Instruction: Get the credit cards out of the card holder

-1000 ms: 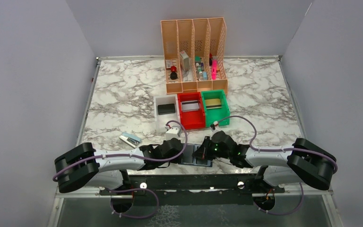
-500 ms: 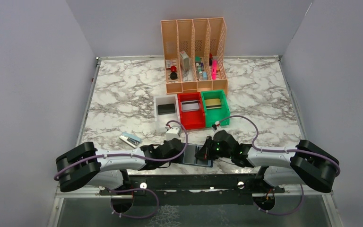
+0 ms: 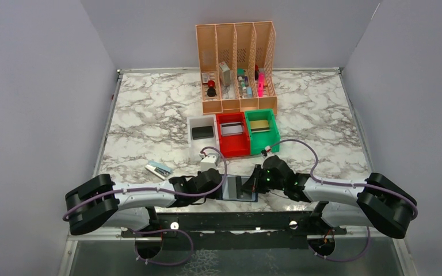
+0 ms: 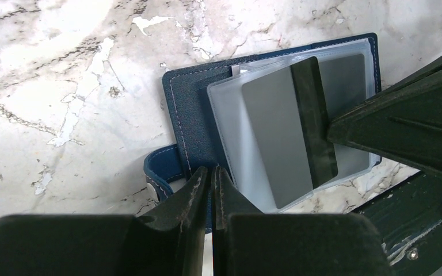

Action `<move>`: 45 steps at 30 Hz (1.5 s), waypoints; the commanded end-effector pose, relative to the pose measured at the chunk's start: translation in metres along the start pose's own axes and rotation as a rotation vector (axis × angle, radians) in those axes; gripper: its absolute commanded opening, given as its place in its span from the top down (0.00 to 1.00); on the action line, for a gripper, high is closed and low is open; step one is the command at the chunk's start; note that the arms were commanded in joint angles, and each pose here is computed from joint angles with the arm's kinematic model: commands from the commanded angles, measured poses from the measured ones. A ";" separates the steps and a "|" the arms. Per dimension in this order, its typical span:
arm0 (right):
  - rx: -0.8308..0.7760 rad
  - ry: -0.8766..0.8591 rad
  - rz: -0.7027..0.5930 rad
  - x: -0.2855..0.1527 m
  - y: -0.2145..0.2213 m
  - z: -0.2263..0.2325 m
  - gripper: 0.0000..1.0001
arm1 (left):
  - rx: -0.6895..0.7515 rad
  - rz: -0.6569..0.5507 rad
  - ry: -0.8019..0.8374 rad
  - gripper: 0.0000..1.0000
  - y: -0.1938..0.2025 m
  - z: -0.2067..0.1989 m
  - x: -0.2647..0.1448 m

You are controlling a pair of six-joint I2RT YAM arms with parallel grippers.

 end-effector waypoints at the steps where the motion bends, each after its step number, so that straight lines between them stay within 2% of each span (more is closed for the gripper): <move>1: -0.009 0.034 0.016 -0.002 0.001 -0.005 0.99 | 0.049 0.033 -0.118 0.88 0.012 0.036 -0.005; 9: -0.014 0.021 -0.003 -0.008 -0.003 -0.002 0.99 | 0.040 0.026 -0.080 0.87 0.009 0.028 -0.011; 17: -0.026 -0.096 -0.016 -0.008 -0.004 0.014 0.87 | 0.037 0.003 -0.053 0.65 -0.001 0.018 -0.020; 28: -0.036 -0.085 0.013 0.002 0.001 0.010 0.80 | 0.015 -0.047 -0.015 0.52 -0.021 0.004 -0.043; 35: -0.035 -0.080 0.025 0.006 0.003 0.009 0.78 | 0.007 -0.068 0.039 0.50 -0.032 -0.012 -0.054; 40: -0.034 -0.083 0.029 0.008 0.003 0.009 0.77 | 0.041 -0.022 0.145 0.50 -0.022 -0.029 -0.049; 45: -0.027 -0.087 0.032 0.009 0.003 0.010 0.75 | 0.045 0.006 0.197 0.56 -0.011 -0.035 -0.035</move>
Point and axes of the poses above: each gripper's point midway between its finger pads, its own x axis out along the fingers, its own z axis along the line the jaws close on, y = z × x, the point moved 2 cm from there along -x, back along the fingers, and after that the axes turned 12 degrees about -x, right-handed, at the moved point
